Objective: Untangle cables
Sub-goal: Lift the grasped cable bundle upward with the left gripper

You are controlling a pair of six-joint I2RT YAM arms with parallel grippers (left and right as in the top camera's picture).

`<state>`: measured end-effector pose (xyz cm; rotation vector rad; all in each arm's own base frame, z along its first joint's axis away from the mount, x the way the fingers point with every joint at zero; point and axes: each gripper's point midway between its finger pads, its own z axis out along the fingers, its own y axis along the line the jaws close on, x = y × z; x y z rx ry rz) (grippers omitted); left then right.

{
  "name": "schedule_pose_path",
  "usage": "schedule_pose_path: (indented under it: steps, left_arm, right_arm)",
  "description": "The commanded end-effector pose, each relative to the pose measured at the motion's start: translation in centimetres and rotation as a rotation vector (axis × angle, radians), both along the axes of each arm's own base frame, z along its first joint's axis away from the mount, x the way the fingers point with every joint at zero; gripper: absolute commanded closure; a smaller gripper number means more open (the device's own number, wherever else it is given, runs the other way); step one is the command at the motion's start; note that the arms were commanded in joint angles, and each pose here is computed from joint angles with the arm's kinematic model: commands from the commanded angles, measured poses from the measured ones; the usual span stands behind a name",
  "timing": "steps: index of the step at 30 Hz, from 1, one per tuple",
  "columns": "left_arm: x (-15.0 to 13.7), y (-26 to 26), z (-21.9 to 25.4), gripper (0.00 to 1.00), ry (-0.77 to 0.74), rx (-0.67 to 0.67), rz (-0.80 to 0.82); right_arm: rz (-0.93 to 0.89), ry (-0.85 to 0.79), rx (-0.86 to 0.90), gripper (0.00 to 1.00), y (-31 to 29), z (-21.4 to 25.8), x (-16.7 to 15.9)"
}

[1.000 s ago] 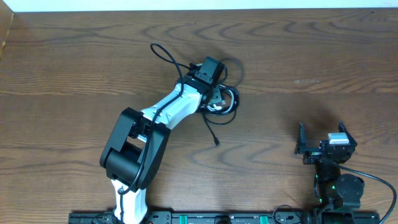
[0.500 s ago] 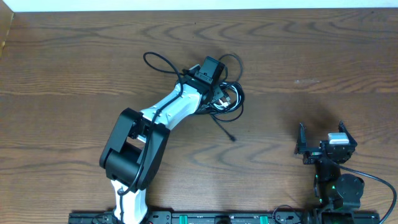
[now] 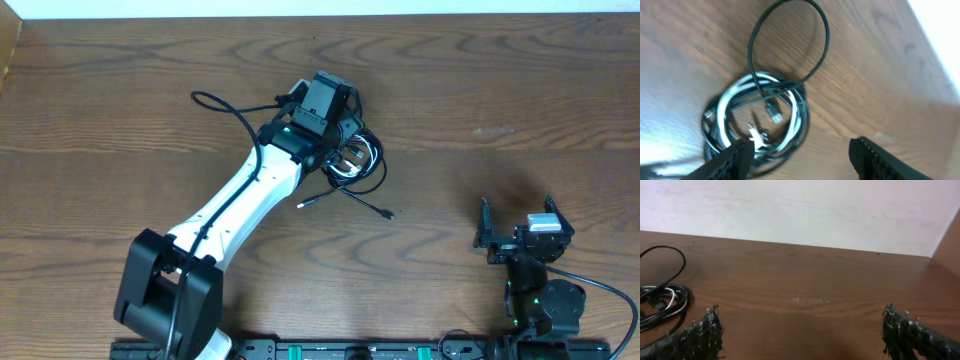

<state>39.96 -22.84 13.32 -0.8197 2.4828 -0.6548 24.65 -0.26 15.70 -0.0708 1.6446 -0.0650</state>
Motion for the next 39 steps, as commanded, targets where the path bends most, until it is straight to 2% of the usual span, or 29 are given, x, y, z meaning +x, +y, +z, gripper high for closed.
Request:
schedule_pose_path:
  steps: [1, 6, 9, 11, 14, 21, 23, 25, 36, 37, 39]
  left_arm:
    - [0.6, 1.0, -0.6, 0.33, -0.112, 0.260, -0.266]
    - [0.9, 2.0, -2.3, 0.33, -0.139, 0.445, -0.423]
    - [0.6, 2.1, -4.0, 0.33, -0.110, 0.490, -0.484]
    - [0.3, 2.3, -5.2, 0.26, -0.086, 0.520, -0.526]
    - [0.1, 2.5, -7.0, 0.26, -0.052, 0.560, -0.586]
    - [0.0, 3.4, -9.8, 0.30, 0.015, 0.580, -0.599]
    - [0.0, 3.8, -10.6, 0.40, 0.036, 0.588, -0.595]
    - [0.1, 4.4, -11.2, 0.43, 0.054, 0.596, -0.585]
    - [-0.3, 4.8, -13.4, 0.43, 0.112, 0.567, -0.600]
    - [-0.6, 4.5, -13.5, 0.41, 0.119, 0.549, -0.613]
    - [-1.1, 4.2, -13.6, 0.31, 0.133, 0.527, -0.629]
  right_arm:
    - [-0.004, -0.001, -0.010, 0.01, -0.1, 0.0, 0.0]
    - [-0.004, -0.001, -0.010, 0.01, -0.1, 0.0, 0.0]
    - [-0.004, -0.001, -0.010, 0.01, -0.1, 0.0, 0.0]
    - [-0.004, -0.001, -0.010, 0.01, -0.1, 0.0, 0.0]
    - [-0.004, -0.001, -0.010, 0.01, -0.1, 0.0, 0.0]
    - [-0.004, -0.001, -0.010, 0.01, -0.1, 0.0, 0.0]
    - [-0.004, -0.001, -0.010, 0.01, -0.1, 0.0, 0.0]
    - [-0.004, -0.001, -0.010, 0.01, -0.1, 0.0, 0.0]
    - [-0.004, -0.001, -0.010, 0.01, -0.1, 0.0, 0.0]
    - [-0.004, -0.001, -0.010, 0.01, -0.1, 0.0, 0.0]
    - [-0.004, -0.001, -0.010, 0.01, -0.1, 0.0, 0.0]
